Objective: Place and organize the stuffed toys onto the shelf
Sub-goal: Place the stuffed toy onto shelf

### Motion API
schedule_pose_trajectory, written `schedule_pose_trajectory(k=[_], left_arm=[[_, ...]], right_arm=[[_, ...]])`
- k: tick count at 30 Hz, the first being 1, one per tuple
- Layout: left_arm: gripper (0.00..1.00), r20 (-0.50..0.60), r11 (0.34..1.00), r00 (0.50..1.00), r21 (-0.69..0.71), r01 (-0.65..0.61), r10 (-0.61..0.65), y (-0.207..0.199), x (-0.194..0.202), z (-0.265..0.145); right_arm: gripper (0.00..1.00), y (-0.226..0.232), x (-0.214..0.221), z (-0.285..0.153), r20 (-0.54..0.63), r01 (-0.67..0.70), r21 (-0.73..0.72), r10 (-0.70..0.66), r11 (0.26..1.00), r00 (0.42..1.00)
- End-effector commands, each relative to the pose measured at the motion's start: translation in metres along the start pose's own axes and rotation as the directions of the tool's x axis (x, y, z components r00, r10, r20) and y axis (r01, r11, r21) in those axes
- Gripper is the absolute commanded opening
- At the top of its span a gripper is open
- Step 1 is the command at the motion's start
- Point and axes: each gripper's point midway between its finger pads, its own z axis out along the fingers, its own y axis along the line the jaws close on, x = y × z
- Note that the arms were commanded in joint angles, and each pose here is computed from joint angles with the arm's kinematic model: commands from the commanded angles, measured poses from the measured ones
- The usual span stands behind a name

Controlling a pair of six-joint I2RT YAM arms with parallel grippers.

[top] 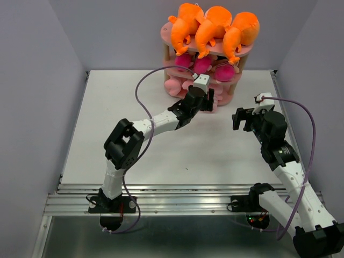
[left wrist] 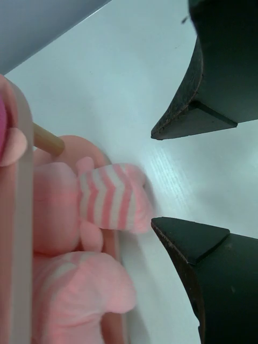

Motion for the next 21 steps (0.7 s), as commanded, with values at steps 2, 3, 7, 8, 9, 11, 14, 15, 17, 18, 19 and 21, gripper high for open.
schedule_pose_trajectory(k=[2, 3, 7, 8, 9, 11, 14, 15, 17, 18, 19, 21], left_arm=[[0.69, 0.086, 0.985, 0.982, 0.033, 0.168, -0.170, -0.006, -0.027, -0.037], [0.69, 0.076, 0.982, 0.980, 0.038, 0.183, -0.185, -0.004, -0.015, -0.039], [0.69, 0.061, 0.975, 0.973, 0.042, 0.220, -0.223, -0.003, 0.002, -0.036], [0.69, 0.059, 0.974, 0.973, 0.042, 0.222, -0.224, -0.003, 0.005, -0.034], [0.69, 0.062, 0.974, 0.972, 0.043, 0.222, -0.225, -0.003, 0.005, -0.032], [0.69, 0.068, 0.974, 0.972, 0.034, 0.223, -0.225, -0.003, 0.008, -0.024], [0.70, 0.069, 0.974, 0.972, 0.009, 0.224, -0.224, 0.001, 0.016, -0.013], [0.70, 0.078, 0.974, 0.971, -0.006, 0.228, -0.227, 0.003, 0.017, -0.007], [0.70, 0.091, 0.971, 0.968, -0.027, 0.236, -0.233, 0.007, 0.019, -0.001], [0.70, 0.103, 0.970, 0.966, -0.031, 0.242, -0.238, 0.007, 0.016, 0.002], [0.70, 0.098, 0.968, 0.965, -0.041, 0.248, -0.244, 0.009, 0.022, 0.007], [0.70, 0.109, 0.963, 0.960, -0.050, 0.265, -0.259, 0.009, 0.022, 0.013]], right_arm=[[1.00, 0.002, -0.018, -0.001, 0.072, 0.004, -0.017, -0.003, 1.000, 0.997], [1.00, 0.002, -0.018, -0.001, 0.072, 0.003, -0.017, -0.001, 1.000, 0.997], [1.00, 0.002, -0.014, 0.001, 0.060, 0.005, -0.018, -0.004, 1.000, 0.998], [1.00, 0.002, -0.014, 0.001, 0.060, 0.005, -0.018, -0.004, 1.000, 0.998], [1.00, 0.002, -0.013, 0.002, 0.056, 0.004, -0.016, -0.003, 1.000, 0.998], [1.00, 0.000, -0.012, 0.003, 0.053, 0.034, -0.012, -0.034, 0.999, 0.998], [1.00, 0.001, -0.012, 0.003, 0.051, 0.036, -0.013, -0.035, 0.999, 0.998], [1.00, 0.001, -0.012, 0.003, 0.053, 0.036, -0.013, -0.035, 0.999, 0.998], [1.00, 0.001, -0.012, 0.003, 0.051, 0.036, -0.013, -0.035, 0.999, 0.998], [1.00, 0.000, -0.012, 0.003, 0.051, 0.036, -0.010, -0.035, 0.999, 0.998], [1.00, 0.000, -0.012, 0.003, 0.051, 0.036, -0.010, -0.035, 0.999, 0.998], [1.00, -0.001, -0.011, 0.003, 0.050, 0.037, -0.007, -0.037, 0.999, 0.998]])
